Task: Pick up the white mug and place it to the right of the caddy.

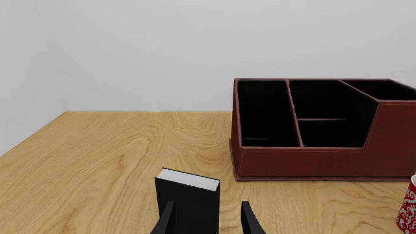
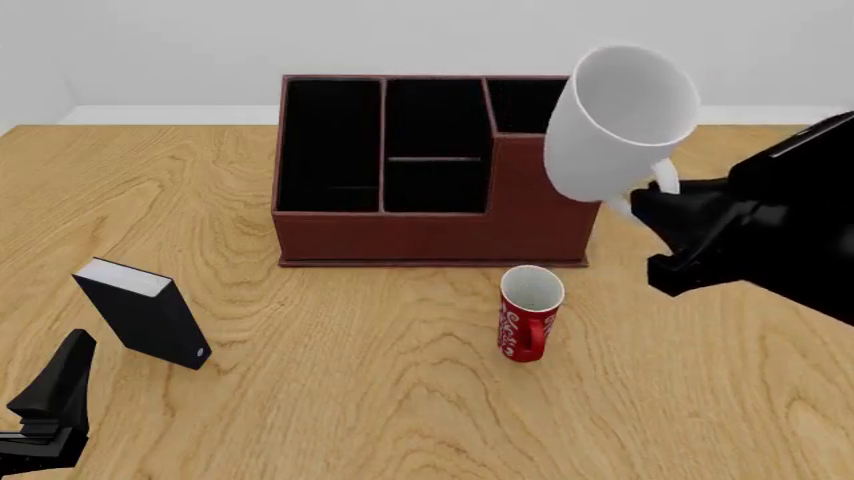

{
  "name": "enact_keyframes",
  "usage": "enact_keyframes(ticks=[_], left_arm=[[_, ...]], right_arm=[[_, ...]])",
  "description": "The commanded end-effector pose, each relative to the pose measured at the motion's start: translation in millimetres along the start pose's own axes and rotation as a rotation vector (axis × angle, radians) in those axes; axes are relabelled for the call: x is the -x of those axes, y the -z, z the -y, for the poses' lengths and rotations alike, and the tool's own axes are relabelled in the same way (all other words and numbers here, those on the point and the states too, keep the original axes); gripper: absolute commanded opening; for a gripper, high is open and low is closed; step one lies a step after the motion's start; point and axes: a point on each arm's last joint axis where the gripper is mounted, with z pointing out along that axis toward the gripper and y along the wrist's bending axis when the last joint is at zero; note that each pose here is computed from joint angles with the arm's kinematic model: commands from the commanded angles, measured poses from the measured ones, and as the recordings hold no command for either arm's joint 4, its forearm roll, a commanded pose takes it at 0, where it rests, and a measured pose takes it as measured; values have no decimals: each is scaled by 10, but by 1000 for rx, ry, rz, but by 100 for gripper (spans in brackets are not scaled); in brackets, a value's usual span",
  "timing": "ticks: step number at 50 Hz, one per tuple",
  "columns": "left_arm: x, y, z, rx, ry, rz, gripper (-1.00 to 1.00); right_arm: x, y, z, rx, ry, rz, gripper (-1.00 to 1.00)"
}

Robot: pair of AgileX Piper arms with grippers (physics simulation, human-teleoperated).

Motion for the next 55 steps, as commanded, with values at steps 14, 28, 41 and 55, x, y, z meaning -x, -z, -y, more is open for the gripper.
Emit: enact_keyframes(ticks=[14,28,41,55], left_arm=[[0,0,0,0,0,0,100],[0,0,0,0,0,0,100],[0,0,0,0,0,0,100],[0,0,0,0,0,0,100]], right_arm=[[-190,329,212,-163,-60,2,-100],[-248,471,265,-228,-65,3,-100],[-314,543,340,-307,-88,-11,-100],[-278,579,426,-374,-110,-7,-100]])
